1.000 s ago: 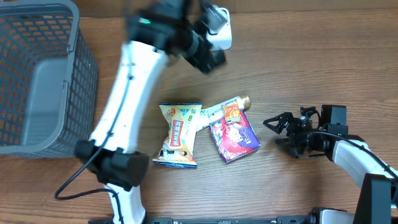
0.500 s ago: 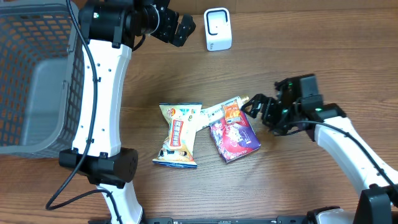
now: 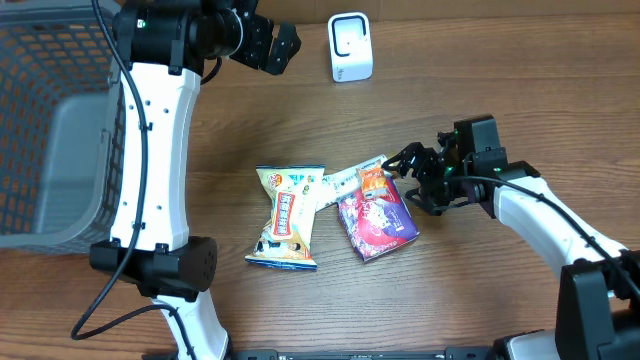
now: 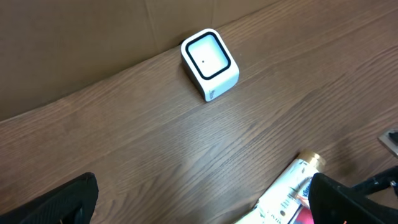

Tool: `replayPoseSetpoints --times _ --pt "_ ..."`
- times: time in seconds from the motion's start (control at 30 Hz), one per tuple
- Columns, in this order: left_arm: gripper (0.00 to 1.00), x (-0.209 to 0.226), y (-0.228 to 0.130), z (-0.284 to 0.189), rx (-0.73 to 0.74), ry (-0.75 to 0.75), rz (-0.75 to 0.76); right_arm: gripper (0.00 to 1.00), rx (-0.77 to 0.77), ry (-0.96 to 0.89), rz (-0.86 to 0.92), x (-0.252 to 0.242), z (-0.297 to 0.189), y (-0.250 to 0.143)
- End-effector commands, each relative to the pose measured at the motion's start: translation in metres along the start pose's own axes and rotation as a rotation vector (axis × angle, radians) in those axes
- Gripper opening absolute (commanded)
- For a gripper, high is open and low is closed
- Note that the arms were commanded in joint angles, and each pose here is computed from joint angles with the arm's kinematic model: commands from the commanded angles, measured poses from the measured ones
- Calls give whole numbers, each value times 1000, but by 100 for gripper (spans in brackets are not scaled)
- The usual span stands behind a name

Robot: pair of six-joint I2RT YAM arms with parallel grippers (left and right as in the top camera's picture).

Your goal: Scan the item barcode

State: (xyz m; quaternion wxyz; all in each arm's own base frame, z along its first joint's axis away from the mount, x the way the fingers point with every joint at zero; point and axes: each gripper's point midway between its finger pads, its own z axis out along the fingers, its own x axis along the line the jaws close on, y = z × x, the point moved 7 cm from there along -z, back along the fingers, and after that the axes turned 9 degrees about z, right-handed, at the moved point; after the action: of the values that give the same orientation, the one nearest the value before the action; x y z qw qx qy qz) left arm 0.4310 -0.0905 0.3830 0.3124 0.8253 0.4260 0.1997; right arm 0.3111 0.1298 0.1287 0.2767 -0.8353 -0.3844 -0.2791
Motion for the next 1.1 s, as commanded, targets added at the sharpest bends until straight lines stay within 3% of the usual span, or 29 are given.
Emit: replayPoseSetpoints --times 0.0,0.4,1.07 --pt "100 1 3 -11 -23 17 -10 87 68 52 62 10 -2 -5" --pt "100 -1 -1 -11 1 9 -16 73 61 34 199 7 3 -1" --pt "100 -1 -1 -11 2 9 -16 72 4 17 210 15 21 -9"
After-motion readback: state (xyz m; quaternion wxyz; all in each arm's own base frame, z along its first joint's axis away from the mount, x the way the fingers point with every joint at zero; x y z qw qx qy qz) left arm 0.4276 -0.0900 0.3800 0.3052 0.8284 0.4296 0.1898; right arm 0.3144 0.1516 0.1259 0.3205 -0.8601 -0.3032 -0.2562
